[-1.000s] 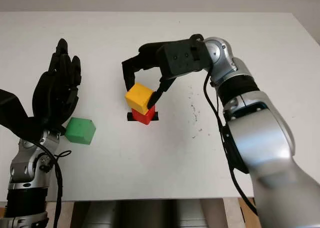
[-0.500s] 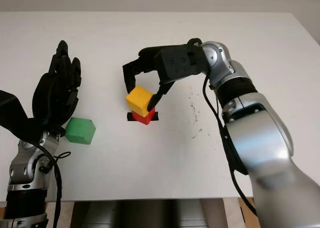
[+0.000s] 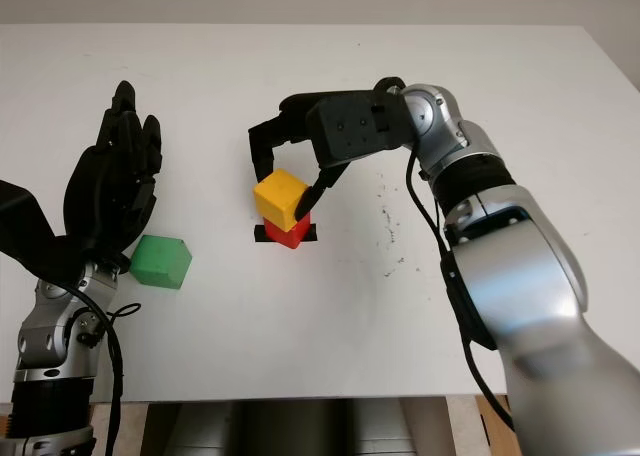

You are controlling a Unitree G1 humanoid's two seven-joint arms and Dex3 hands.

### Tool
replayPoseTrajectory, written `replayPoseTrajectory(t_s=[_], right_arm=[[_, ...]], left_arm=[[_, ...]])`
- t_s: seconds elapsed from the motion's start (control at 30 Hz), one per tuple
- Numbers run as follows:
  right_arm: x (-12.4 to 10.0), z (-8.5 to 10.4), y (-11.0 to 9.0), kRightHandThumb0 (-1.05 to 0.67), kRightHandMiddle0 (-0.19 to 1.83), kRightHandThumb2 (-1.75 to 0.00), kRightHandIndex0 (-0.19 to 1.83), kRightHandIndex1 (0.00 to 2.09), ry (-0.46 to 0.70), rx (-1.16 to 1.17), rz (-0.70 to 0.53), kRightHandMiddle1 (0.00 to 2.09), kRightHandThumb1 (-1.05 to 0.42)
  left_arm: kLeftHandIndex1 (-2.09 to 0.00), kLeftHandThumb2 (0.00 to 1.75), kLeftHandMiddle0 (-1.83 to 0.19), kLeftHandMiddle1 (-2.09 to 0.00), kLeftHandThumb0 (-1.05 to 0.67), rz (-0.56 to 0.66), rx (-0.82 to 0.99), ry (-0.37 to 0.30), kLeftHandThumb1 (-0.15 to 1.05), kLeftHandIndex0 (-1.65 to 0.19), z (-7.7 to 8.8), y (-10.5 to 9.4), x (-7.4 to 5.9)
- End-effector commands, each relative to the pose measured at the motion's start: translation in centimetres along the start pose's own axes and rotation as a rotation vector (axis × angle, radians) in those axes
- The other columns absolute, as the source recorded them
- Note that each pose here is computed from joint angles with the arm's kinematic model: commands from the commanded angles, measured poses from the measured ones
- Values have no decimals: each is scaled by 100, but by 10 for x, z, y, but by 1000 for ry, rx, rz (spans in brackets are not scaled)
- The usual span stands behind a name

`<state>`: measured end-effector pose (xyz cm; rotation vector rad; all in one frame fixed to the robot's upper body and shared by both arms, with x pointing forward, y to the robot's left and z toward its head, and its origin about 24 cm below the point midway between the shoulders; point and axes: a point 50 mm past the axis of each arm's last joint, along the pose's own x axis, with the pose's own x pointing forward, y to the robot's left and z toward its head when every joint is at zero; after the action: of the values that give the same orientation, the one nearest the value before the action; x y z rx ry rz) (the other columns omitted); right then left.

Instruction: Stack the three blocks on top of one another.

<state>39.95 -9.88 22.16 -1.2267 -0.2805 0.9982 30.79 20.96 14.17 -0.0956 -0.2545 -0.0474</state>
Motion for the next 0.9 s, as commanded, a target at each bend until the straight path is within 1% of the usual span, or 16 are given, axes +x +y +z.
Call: replayPoseTrajectory(t_s=[0.0,0.03,0.07,0.1,0.13,0.17,0.23,0.53,0.7,0.8,0.87], right_arm=[[-3,-2,-3,-57,27,-5,18,2,31,-41,0,127,-88],[-3,-2,-4,-63,17,-5,9,2,41,-58,0,103,-85],[-3,-2,-4,-66,16,-5,4,2,48,-67,-1,85,-84],[-3,-2,-5,-67,16,-5,2,3,56,-73,-2,75,-83],[-3,-2,-5,-67,13,-5,-3,3,60,-74,-5,59,-81],[-3,-2,-6,-67,15,-5,-6,3,63,-75,-6,47,-81],[-5,-2,-7,-69,16,-6,-10,3,59,-75,-13,33,-81],[-10,-2,-13,-75,7,-5,-18,2,58,-81,-19,19,-81],[-14,-1,-16,-84,-5,-5,-19,0,50,-71,-3,11,-81],[-18,0,-21,-93,-16,-6,-19,0,32,-50,5,5,-83],[-26,1,-29,-96,-18,-7,-19,0,10,-7,-19,2,-85]], left_arm=[[0,56,19,0,-78,-2,7,-9,105,19,3,2,-2],[0,56,19,0,-78,-4,8,-9,105,19,3,2,-1],[0,57,19,0,-77,-6,10,-9,105,19,3,2,-1],[0,57,19,0,-77,-6,11,-10,105,19,3,2,-2],[0,57,19,0,-77,-6,12,-10,105,19,3,2,-1],[0,57,19,0,-77,-6,13,-11,105,19,3,3,-1],[0,57,19,0,-77,-8,15,-11,105,19,3,3,-1],[0,58,19,0,-77,-10,17,-11,105,19,4,3,0],[0,57,19,0,-77,-9,18,-11,105,19,4,4,0],[0,58,19,0,-77,-5,32,-6,105,19,5,5,-2],[0,58,19,0,-78,-3,50,-15,105,19,8,6,-5]])
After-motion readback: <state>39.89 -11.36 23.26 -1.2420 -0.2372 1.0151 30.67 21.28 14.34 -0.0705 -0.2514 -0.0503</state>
